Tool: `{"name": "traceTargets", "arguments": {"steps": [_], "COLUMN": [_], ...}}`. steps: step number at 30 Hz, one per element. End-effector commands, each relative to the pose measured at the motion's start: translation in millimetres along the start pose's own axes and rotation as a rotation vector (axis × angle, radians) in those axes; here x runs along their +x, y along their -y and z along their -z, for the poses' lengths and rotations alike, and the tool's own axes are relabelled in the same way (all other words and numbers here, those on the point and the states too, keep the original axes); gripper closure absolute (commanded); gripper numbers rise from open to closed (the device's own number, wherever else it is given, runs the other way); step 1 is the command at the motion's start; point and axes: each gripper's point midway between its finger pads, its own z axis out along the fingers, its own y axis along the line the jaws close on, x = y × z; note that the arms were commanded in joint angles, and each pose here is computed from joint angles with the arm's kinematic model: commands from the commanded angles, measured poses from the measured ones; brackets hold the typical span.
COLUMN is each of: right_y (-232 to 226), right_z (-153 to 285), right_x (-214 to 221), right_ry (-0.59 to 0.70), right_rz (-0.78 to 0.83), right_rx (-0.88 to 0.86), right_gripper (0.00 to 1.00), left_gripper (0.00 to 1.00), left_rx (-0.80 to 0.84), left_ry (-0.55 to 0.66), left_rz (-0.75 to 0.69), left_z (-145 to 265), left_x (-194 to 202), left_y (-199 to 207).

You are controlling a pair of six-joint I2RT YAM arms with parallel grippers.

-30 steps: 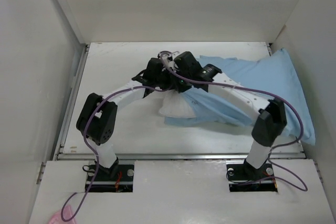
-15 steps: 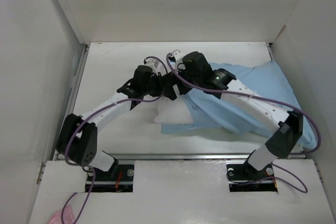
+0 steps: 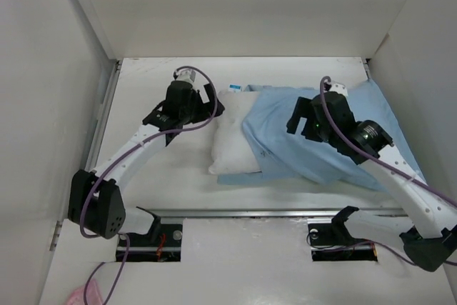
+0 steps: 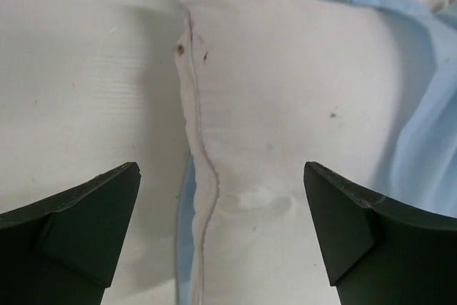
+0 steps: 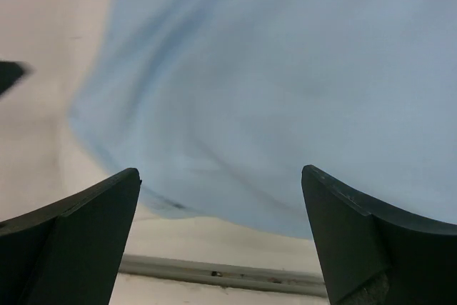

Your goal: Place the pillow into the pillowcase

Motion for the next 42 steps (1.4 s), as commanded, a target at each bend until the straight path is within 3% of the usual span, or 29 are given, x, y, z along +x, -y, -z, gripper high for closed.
{"name": "traceTargets", "arguments": {"steps": [1, 6, 7, 10, 11, 14, 15, 17, 18, 20, 22, 23, 25, 27, 31, 35, 37, 38, 39, 40, 42], "right_y": [69, 86, 90, 95, 90, 71, 64, 53, 46, 31, 18, 11, 1, -17, -36, -21, -6, -6, -6, -13, -20], "right_z": [-2, -8, -14, -39, -45, -73, -80, -99, -104, -120, -128, -138, -147, -158, -158, -139, -113, -101, -90, -77, -45], "right_x": [31, 41, 44, 50, 45, 32, 30, 18, 14, 2, -8, -11, -19, -24, -40, -54, -61, -60, -59, -53, -41], "right_ry": [-0.05, -0.053, -0.06, -0.065, -0.054, -0.016, -0.017, 0.004, 0.005, 0.022, 0.037, 0.045, 0.056, 0.056, 0.093, 0.13, 0.146, 0.148, 0.142, 0.139, 0.129], "right_rz": [-0.184, -0.237, -0.248, -0.246, -0.234, -0.177, -0.155, -0.097, -0.072, -0.04, 0.013, 0.028, 0.105, 0.214, 0.357, 0.309, 0.277, 0.263, 0.269, 0.29, 0.33], "right_rx": [0.283, 0.326, 0.344, 0.358, 0.333, 0.242, 0.208, 0.173, 0.146, 0.097, 0.045, 0.018, -0.026, -0.098, -0.046, 0.081, 0.145, 0.144, 0.139, 0.124, 0.085], "right_gripper": [0.0, 0.0, 0.0, 0.0, 0.0, 0.0, 0.0, 0.0, 0.0, 0.0, 0.0, 0.0, 0.0, 0.0, 0.0, 0.0, 0.0, 0.0, 0.0, 0.0, 0.0], "left_gripper": [0.0, 0.04, 0.12, 0.43, 0.58, 0.83, 1.0, 1.0, 1.0, 1.0, 1.0, 1.0, 1.0, 1.0, 1.0, 1.0, 0.87, 0.73, 0.52, 0.03, 0.0], "left_rx": [0.086, 0.171, 0.148, 0.114, 0.089, 0.034, 0.052, 0.08, 0.122, 0.164, 0.267, 0.273, 0.376, 0.405, 0.498, 0.342, 0.245, 0.17, 0.132, 0.065, -0.089], "left_ry": [0.137, 0.135, 0.077, 0.006, -0.033, -0.138, -0.15, -0.244, -0.257, -0.324, -0.309, -0.347, -0.344, -0.388, -0.324, -0.21, -0.204, -0.176, -0.145, -0.148, -0.042], "left_rz": [-0.012, -0.068, -0.082, -0.088, -0.084, -0.072, -0.071, -0.039, -0.06, -0.075, -0.123, -0.139, -0.201, -0.23, -0.27, -0.229, -0.177, -0.151, -0.114, -0.084, 0.056], "left_z": [11, -26, -52, -81, -98, -117, -119, -118, -110, -94, -63, -50, -14, 10, 58, 63, 67, 64, 69, 75, 81], "left_x": [-56, -98, -85, -70, -56, -16, -9, 29, 41, 79, 92, 115, 125, 147, 148, 117, 109, 103, 94, 94, 73], "left_y": [36, 77, 69, 58, 47, 20, 20, 10, 23, 26, 56, 48, 72, 69, 96, 81, 71, 61, 54, 41, 12]}}
